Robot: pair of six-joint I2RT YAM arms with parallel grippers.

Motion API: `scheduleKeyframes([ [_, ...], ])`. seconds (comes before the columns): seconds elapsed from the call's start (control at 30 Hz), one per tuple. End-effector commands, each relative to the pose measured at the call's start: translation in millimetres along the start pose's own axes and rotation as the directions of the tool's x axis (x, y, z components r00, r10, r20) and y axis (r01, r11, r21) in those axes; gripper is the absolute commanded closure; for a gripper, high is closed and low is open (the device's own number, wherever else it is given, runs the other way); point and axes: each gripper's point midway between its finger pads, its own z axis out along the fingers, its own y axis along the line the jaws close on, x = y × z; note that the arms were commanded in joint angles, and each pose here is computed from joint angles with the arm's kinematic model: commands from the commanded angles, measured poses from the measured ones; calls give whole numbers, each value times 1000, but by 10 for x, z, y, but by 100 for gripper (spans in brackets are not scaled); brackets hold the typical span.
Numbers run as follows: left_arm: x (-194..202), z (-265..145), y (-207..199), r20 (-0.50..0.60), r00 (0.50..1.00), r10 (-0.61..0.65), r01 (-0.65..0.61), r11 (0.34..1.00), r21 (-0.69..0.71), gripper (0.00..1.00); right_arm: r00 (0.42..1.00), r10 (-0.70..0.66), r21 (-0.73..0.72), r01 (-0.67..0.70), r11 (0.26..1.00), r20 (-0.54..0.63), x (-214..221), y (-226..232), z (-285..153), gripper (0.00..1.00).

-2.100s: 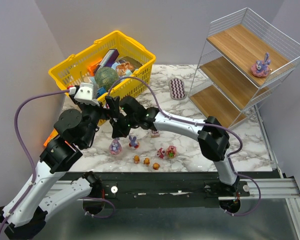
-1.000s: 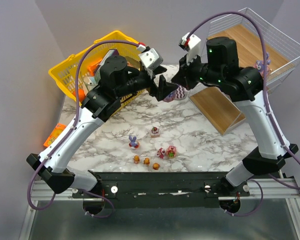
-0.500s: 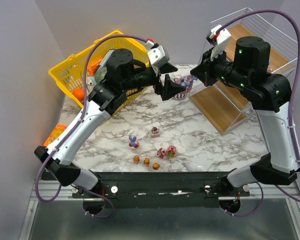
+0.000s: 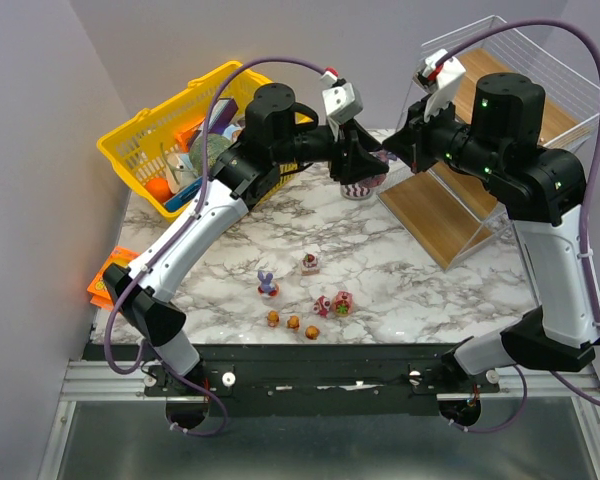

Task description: Place and organize the plastic toys onto the shelf

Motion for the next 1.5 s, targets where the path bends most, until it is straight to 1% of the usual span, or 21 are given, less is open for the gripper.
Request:
scheduleKeyframes([
  [0.0, -56, 59, -61, 8, 1000, 5, -5, 998, 55, 46, 998, 4, 15, -5, 1000, 68, -184, -19, -168, 99],
  [0.1, 15, 104, -27, -13, 1000, 3, -3, 999, 49, 47, 997, 4, 18, -5, 1000, 71, -193, -27, -175, 100],
  [0.3, 217, 196, 91, -75, 997, 11, -12, 1000, -11, 42, 997, 1, 43, -5, 999, 81, -209, -73, -186, 100],
  [0.4, 256, 207, 171, -90, 996, 18, -23, 998, -54, 50, 997, -2, 60, -3, 998, 79, -199, -102, -195, 100],
  [0.43, 267, 216, 181, -92, 996, 16, -22, 998, -59, 59, 997, -1, 66, -4, 998, 78, -193, -115, -193, 100],
  [0.5, 258, 233, 220, -90, 996, 18, -26, 996, -88, 71, 997, -2, 85, -5, 996, 81, -197, -143, -212, 100],
  [0.53, 271, 246, 250, -93, 995, 18, -27, 995, -100, 79, 997, -3, 94, -4, 996, 80, -192, -161, -221, 100],
  [0.6, 278, 265, 292, -94, 995, 16, -28, 992, -124, 89, 996, -3, 126, -8, 992, 89, -206, -213, -255, 100],
  [0.63, 276, 291, 302, -93, 995, 20, -32, 991, -129, 98, 996, -2, 137, -10, 991, 90, -205, -232, -254, 100],
  [0.77, 257, 381, 380, -81, 996, 25, -38, 984, -171, 100, 993, 0, 189, -22, 982, 120, -227, -318, -305, 100],
  [0.8, 229, 400, 401, -69, 997, 27, -39, 983, -181, 100, 987, -5, 197, -28, 980, 163, -305, -321, -368, 99],
  [0.87, 179, 451, 470, -45, 999, 8, -17, 976, -215, 100, 984, 2, 216, -41, 975, 178, -265, -353, -362, 90],
  [0.93, 93, 523, 543, -8, 1000, -1, -1, 972, -234, 100, 963, 4, 253, -75, 965, 270, -424, -409, -518, 85],
  [0.97, 45, 547, 570, 14, 1000, -23, 25, 968, -249, 100, 963, 12, 263, -85, 961, 268, -367, -431, -476, 67],
  [1.03, -60, 625, 630, 53, 998, -29, 42, 965, -261, 100, 943, 5, 302, -112, 947, 332, -484, -500, -596, 61],
  [1.07, -98, 650, 662, 68, 997, -33, 51, 961, -272, 100, 939, 9, 321, -127, 939, 344, -493, -537, -620, 42],
  [1.13, -177, 742, 684, 105, 993, -51, 77, 962, -262, 100, 926, 5, 381, -160, 910, 378, -560, -653, -725, 31],
  [1.17, -201, 773, 693, 117, 992, -53, 81, 963, -255, 100, 918, 2, 395, -172, 903, 396, -595, -677, -793, 20],
  [1.23, -290, 881, 662, 161, 985, -57, 91, 971, -219, 100, 894, 24, 425, -237, 873, 448, -670, -755, -925, 14],
  [1.3, -409, 942, 638, 208, 977, -40, 81, 979, -189, 100, 877, 19, 453, -267, 850, 480, -745, -816, -1054, 14],
  [1.47, -576, 1129, 599, 322, 946, -20, 61, 991, -118, 100, 877, -46, 504, -232, 832, 479, -920, -887, -1207, 14],
])
